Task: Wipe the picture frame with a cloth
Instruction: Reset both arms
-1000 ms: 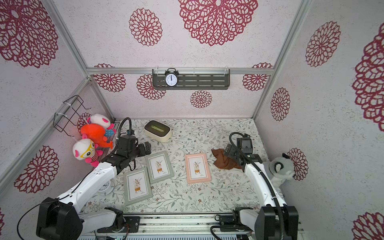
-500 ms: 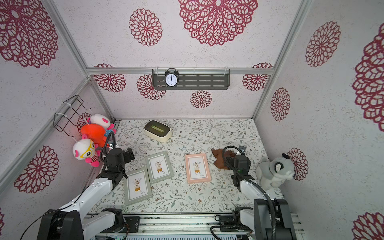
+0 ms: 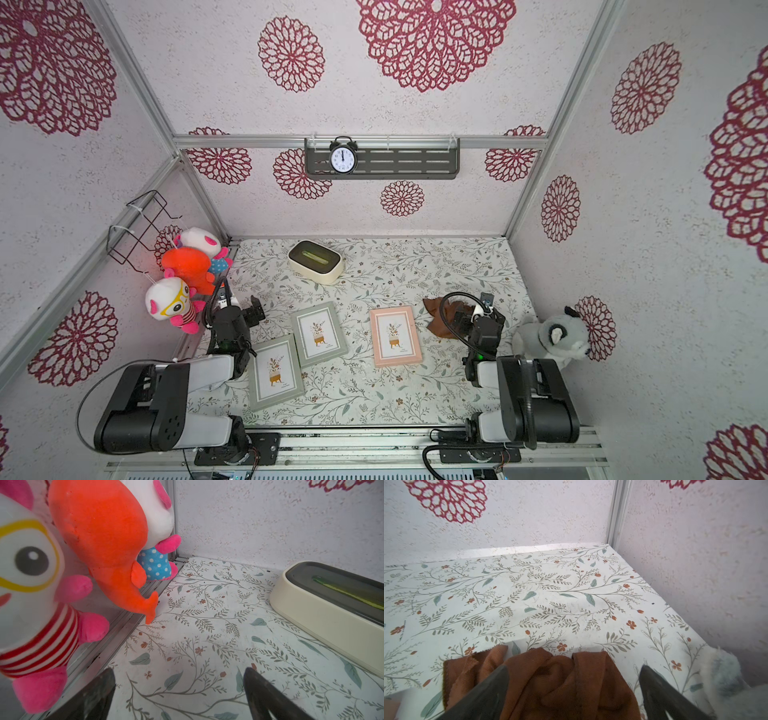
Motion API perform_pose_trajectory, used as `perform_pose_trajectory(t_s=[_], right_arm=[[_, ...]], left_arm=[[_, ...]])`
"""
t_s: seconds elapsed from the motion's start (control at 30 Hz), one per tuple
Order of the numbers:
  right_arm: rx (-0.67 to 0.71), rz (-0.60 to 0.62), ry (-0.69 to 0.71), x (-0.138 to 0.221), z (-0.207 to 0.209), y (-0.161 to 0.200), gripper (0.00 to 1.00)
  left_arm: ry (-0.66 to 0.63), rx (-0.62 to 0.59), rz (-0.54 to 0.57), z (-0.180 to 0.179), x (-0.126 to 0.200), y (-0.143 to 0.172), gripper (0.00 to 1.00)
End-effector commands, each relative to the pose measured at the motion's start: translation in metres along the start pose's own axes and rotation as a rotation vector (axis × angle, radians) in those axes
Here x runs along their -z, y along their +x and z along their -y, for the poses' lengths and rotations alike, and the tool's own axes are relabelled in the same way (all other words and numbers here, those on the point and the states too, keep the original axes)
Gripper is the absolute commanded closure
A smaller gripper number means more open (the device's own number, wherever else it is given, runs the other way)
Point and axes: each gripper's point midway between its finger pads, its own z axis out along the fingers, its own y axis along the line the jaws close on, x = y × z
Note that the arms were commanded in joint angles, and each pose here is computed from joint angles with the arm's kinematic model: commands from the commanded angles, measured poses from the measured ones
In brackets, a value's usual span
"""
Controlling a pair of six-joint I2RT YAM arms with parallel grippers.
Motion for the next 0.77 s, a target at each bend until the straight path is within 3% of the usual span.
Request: perform_pose_trajectory(t_s=[0.0, 0.13, 0.23, 0.73], right_arm=[[-0.002, 0.129, -0.033, 0.0049, -0.0058, -0.0235, 0.01], [0.006, 0.135, 0.019, 0.0038, -0.0023, -0.0191, 0.01], [0.043, 0.124, 0.106, 0.0016, -0.0026, -0.0192, 0.01], [0.050, 0.124, 0.093, 0.0022, -0.0057, -0.0192, 0.01]], left_arm=[[0.020, 0.004, 0.115, 0.0042, -0.0060, -0.0169, 0.02], [0.027, -0.006, 0.074, 0.0077, -0.0109, -0.0126, 0.02], [0.023, -0.007, 0.103, 0.0076, -0.0124, -0.0160, 0.02], [0.012, -0.002, 0.081, 0.0053, -0.0147, -0.0141, 0.02]])
